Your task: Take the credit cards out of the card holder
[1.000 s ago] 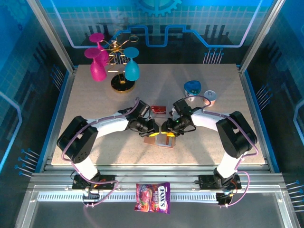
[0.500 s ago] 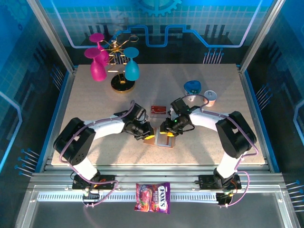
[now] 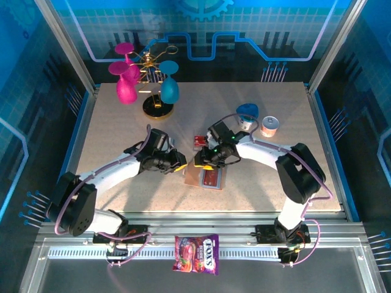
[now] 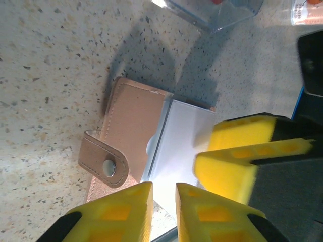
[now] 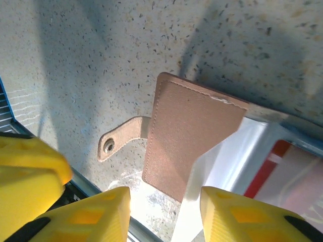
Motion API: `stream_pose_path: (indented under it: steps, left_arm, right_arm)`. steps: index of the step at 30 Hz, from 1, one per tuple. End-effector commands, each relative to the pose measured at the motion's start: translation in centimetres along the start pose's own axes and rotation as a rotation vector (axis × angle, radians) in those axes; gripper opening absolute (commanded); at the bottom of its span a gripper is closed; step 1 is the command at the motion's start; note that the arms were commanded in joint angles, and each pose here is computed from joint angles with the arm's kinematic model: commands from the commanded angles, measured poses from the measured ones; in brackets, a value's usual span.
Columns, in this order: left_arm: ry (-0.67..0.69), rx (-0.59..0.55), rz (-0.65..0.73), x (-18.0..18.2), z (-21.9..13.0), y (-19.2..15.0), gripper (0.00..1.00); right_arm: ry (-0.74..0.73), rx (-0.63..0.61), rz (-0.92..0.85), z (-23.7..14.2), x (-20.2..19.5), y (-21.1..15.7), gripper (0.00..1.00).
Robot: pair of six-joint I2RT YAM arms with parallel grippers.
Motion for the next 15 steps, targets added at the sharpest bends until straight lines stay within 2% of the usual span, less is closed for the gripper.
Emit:
stream_pose_path:
  steps: [1, 6, 15]
  left_arm:
    - [-0.008, -0.033, 0.018, 0.2, -1.1, 0.1, 0.21]
    - [-0.031, -0.054, 0.030, -0.1, -2.1, 0.2, 0.23]
    - [-0.051, -0.032, 0.040, -0.7, -2.0, 0.0, 0.27]
  right_arm:
    - [0.010, 0.030, -0.004, 1.4, 1.2, 0.1, 0.45]
    - [0.014, 0.052, -0.009, 3.1, 1.5, 0.2, 0.53]
    - [0.045, 0.039, -0.013, 3.3, 1.8, 0.6, 0.58]
Point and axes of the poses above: each hand's point on the last joint's axis, 136 mm out from that joint toward the fingers, its own z axis out along the fingers, its own x axis along the line the jaws close on, y = z × x, the point moved 2 cm from there along -z, back along the fingers, and after that the axes turned 12 degrees about -z, right-handed, at the moved point
